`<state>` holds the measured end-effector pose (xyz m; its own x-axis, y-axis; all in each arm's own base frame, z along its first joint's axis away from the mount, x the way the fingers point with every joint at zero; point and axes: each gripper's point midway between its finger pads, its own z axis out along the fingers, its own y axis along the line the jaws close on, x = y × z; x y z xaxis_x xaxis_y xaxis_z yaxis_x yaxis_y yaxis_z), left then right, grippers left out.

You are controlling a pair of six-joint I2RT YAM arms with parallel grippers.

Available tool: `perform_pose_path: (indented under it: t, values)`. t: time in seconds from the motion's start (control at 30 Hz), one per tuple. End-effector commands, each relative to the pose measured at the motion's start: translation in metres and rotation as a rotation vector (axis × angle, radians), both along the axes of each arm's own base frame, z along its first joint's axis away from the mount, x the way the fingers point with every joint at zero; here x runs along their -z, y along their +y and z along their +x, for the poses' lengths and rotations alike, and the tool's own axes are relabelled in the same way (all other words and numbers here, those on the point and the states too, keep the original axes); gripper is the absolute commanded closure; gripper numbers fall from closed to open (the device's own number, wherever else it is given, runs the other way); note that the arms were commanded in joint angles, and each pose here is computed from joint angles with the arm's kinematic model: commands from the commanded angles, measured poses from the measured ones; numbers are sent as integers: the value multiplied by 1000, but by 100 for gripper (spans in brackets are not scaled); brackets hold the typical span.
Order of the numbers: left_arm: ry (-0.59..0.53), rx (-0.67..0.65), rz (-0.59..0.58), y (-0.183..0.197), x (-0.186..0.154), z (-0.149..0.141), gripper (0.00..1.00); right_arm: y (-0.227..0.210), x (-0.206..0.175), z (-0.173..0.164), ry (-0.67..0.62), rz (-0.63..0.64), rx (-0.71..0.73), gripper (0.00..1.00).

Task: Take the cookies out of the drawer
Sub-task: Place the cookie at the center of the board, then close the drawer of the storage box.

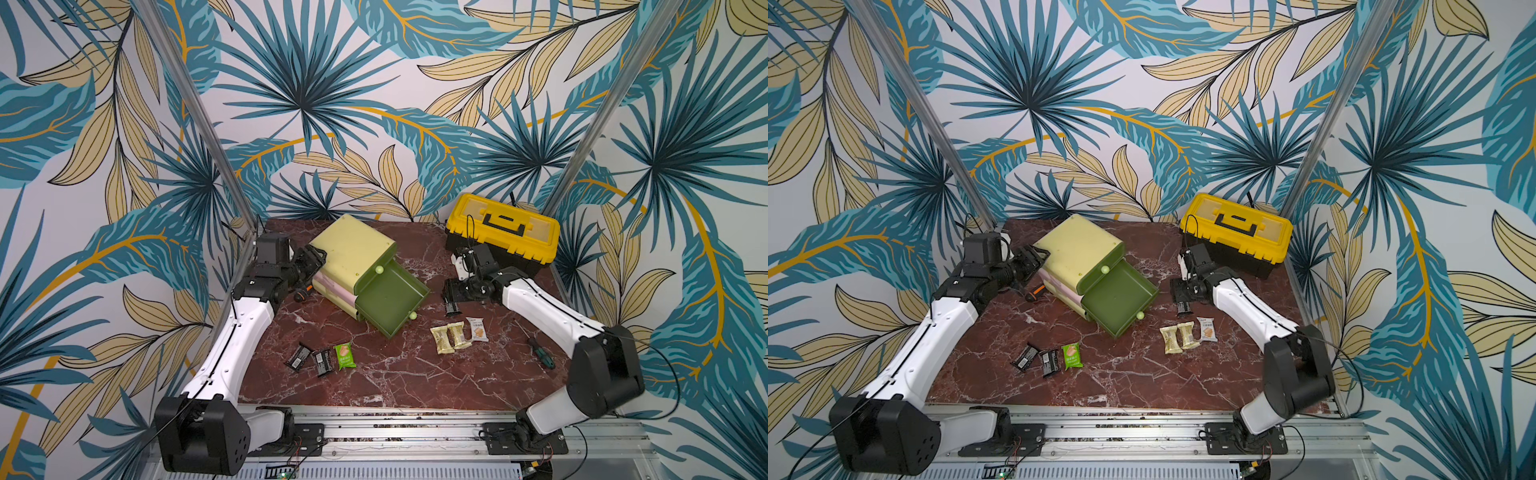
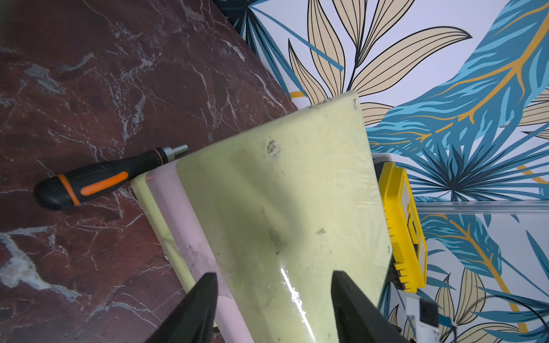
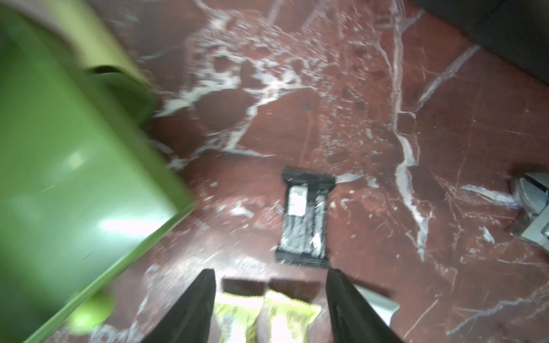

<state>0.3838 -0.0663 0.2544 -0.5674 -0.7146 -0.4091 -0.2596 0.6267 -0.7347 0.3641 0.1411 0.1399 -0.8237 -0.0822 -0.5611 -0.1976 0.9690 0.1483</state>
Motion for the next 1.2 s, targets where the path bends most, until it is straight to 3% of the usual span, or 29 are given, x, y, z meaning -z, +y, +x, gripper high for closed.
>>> perform_pose_path:
  t: [0.0,0.27,0.67,1.17]
  values:
    - [-24,16,11,-2,-12,0,33,18,-9,-11,-105,98,-50,37]
    - [5,26,18,-3,-1,0,33,86,-6,-70,-372,217,-372,41]
    - [38,23,17,-4,12,5,33,110,37,-57,-428,291,-404,42]
    - [114,40,31,-5,36,5,40,119,47,-46,-462,269,-436,51]
